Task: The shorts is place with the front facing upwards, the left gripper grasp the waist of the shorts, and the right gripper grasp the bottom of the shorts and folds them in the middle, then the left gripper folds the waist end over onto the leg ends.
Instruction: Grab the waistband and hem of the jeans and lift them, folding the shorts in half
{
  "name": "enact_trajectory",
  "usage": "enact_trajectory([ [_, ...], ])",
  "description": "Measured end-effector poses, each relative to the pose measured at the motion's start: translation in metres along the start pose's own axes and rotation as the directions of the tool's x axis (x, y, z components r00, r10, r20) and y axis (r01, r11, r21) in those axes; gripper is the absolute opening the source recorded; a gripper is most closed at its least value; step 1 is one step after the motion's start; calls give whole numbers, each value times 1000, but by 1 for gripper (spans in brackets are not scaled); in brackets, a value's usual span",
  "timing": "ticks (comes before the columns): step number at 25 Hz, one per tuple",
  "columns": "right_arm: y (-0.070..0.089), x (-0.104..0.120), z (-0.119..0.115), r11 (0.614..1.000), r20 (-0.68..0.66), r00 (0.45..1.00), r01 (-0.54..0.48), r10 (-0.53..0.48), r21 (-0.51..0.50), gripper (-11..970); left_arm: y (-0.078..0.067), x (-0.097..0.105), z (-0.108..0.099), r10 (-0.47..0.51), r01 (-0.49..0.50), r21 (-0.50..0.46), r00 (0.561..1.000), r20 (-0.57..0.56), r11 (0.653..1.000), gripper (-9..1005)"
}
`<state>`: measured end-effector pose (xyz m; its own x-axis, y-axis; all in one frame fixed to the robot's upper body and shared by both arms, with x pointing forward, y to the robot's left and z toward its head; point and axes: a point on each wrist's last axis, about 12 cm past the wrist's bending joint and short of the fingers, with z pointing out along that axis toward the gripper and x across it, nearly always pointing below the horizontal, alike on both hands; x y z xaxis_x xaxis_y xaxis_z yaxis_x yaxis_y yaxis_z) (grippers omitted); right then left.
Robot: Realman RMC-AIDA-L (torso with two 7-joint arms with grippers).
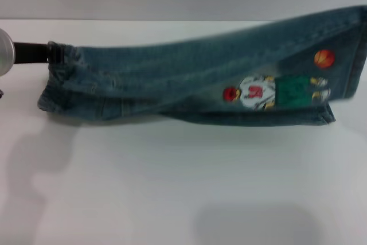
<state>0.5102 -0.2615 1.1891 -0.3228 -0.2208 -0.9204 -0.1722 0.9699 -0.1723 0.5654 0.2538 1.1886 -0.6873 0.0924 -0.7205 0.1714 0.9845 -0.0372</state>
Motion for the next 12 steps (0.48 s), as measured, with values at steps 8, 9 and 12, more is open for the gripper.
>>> enact_trajectory([
  [8, -7, 17, 8, 999, 31, 999, -15, 14, 30, 4, 1, -3, 10, -40, 39, 23, 997, 68, 999, 84],
  [9, -7, 18, 9, 999, 32, 999, -16, 15, 31, 4, 0, -3, 12, -44, 42, 26, 996, 76, 999, 84],
  [12, -8, 23, 13, 999, 33, 999, -18, 17, 35, 5, -2, -3, 16, -50, 46, 40, 995, 88, 998, 85],
])
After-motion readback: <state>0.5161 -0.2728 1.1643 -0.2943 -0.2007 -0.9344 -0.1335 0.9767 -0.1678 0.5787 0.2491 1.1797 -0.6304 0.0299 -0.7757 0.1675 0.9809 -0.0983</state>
